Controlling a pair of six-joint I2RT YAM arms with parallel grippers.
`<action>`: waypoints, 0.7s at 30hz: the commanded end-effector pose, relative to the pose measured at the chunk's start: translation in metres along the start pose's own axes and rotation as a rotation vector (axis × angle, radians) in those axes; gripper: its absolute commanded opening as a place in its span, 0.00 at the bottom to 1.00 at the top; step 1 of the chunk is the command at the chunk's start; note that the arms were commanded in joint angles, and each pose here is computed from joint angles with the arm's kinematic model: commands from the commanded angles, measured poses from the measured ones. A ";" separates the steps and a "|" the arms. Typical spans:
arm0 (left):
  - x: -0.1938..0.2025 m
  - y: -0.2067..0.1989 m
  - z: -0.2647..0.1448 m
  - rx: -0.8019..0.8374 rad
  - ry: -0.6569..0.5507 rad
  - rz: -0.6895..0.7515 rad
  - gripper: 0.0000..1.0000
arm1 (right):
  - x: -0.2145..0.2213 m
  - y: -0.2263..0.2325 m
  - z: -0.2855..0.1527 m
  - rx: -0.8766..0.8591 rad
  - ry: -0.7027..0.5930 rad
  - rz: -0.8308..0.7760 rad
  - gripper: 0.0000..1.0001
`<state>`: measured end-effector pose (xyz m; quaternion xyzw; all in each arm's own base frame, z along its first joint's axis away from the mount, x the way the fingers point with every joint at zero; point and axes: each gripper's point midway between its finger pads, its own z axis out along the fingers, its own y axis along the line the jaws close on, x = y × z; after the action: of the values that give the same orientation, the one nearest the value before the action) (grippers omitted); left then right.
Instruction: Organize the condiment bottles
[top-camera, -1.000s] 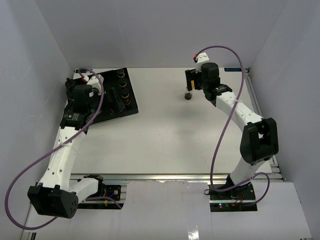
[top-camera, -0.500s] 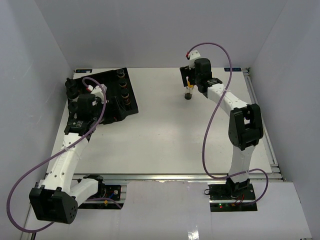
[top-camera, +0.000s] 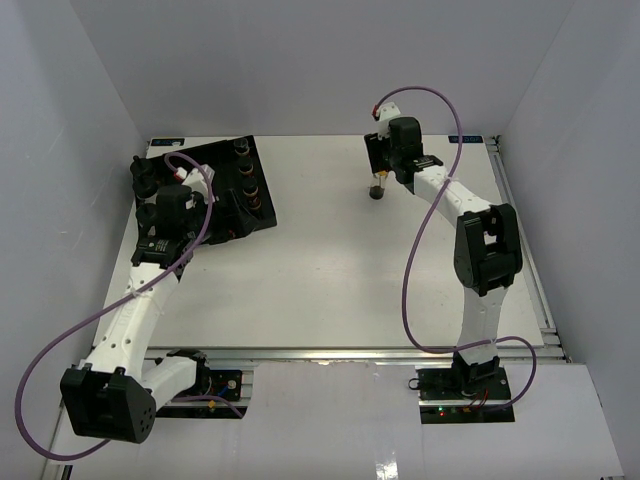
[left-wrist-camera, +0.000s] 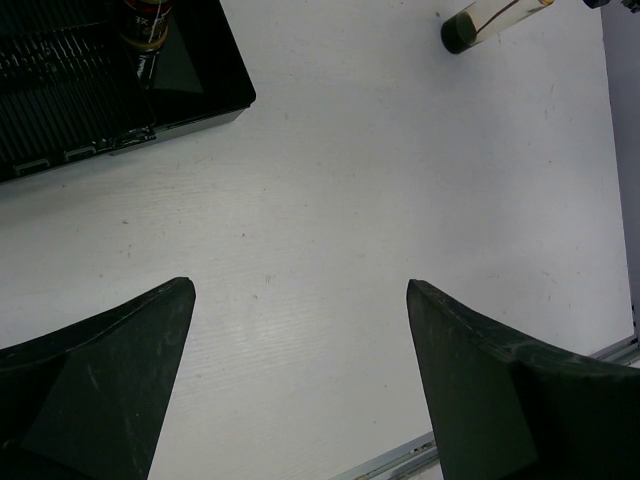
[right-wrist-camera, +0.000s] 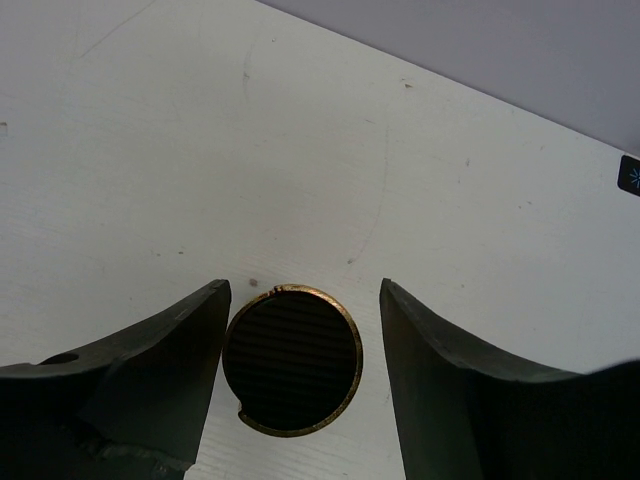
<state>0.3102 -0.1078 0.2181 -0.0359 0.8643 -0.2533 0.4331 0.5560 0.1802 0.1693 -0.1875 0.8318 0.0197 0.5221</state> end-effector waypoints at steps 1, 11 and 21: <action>0.001 -0.002 0.002 0.010 -0.005 0.005 0.98 | -0.015 -0.001 -0.004 -0.008 -0.030 0.001 0.55; -0.018 -0.005 -0.010 -0.020 -0.038 0.026 0.98 | -0.032 0.030 -0.040 -0.087 -0.061 -0.008 0.08; -0.025 0.006 -0.022 -0.121 -0.038 0.034 0.98 | -0.054 0.187 -0.149 -0.382 -0.204 -0.098 0.08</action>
<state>0.3107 -0.0943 0.2100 -0.0412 0.8831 -0.2093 0.4179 0.4378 0.2787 0.1971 -0.2939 0.8076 0.1002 0.5013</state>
